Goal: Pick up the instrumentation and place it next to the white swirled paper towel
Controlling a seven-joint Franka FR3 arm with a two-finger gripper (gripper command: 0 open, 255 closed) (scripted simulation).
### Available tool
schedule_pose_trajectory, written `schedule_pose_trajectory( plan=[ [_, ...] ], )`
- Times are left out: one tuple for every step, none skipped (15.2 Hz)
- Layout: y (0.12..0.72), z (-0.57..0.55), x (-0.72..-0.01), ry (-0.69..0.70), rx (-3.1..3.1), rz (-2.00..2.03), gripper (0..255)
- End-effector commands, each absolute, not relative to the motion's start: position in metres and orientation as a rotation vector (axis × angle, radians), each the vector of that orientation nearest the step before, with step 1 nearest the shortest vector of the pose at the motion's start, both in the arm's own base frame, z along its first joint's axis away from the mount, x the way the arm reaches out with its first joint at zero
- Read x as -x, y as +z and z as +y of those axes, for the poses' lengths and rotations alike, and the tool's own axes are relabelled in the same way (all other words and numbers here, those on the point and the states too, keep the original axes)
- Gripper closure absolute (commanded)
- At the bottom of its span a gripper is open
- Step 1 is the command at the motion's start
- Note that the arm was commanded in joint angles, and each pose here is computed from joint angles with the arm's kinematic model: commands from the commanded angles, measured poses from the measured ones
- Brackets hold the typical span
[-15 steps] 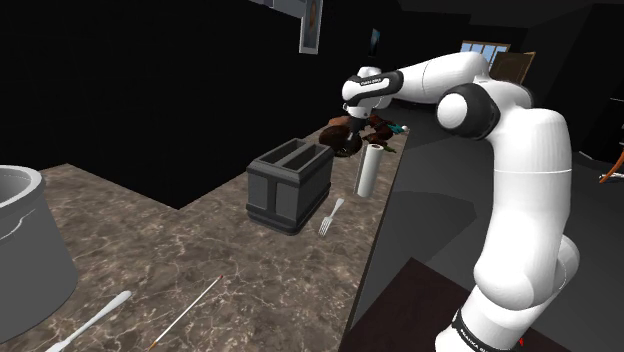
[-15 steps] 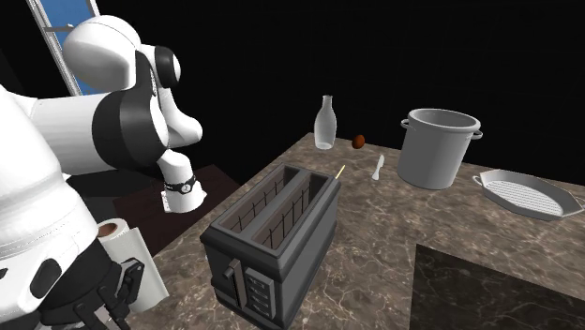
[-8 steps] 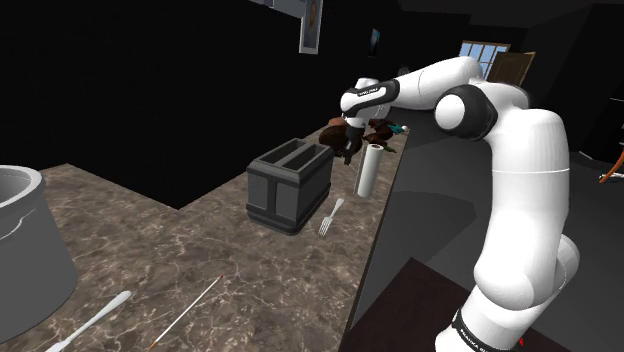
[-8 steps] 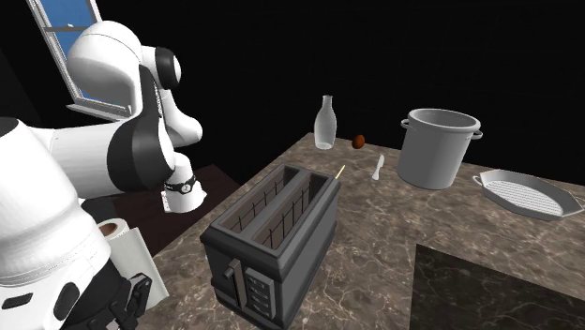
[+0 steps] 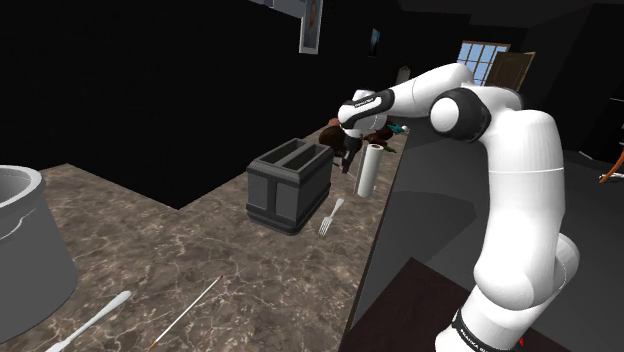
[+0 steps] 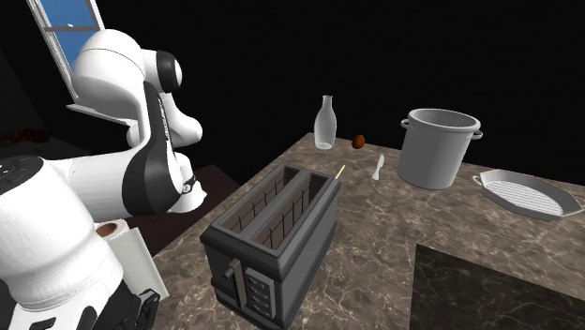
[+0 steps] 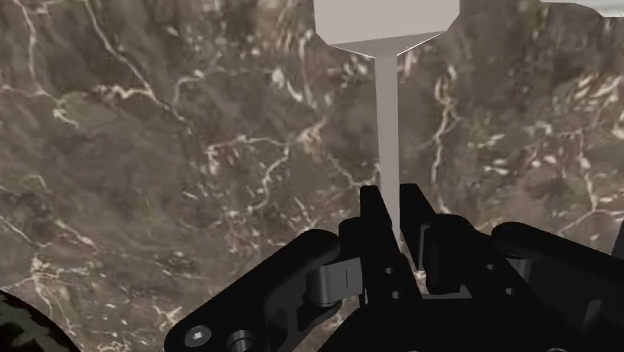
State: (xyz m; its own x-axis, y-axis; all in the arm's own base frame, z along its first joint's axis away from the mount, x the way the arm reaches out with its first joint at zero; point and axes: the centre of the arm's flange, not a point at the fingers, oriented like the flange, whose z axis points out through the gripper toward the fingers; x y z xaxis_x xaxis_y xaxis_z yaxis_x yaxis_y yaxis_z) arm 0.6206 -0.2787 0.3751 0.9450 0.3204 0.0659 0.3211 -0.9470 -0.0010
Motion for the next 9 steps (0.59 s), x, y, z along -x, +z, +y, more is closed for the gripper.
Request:
schedule_pose_trajectory(
  plan=[
    [0.364, -0.279, -0.620, -0.102, 3.087, -0.509, 255],
    [0.359, -0.279, -0.620, -0.102, 3.087, -0.509, 255],
    [0.354, -0.279, -0.620, -0.102, 3.087, -0.509, 255],
    [0.351, -0.279, -0.620, -0.102, 3.087, -0.509, 255],
    [0.351, -0.279, -0.620, -0.102, 3.087, -0.509, 255],
    [0.351, -0.279, -0.620, -0.102, 3.087, -0.509, 255],
    [0.351, -0.279, -0.620, -0.102, 3.087, -0.509, 255],
    [0.351, -0.279, -0.620, -0.102, 3.087, -0.509, 255],
    [0.351, -0.279, -0.620, -0.102, 3.087, -0.509, 255]
  ],
)
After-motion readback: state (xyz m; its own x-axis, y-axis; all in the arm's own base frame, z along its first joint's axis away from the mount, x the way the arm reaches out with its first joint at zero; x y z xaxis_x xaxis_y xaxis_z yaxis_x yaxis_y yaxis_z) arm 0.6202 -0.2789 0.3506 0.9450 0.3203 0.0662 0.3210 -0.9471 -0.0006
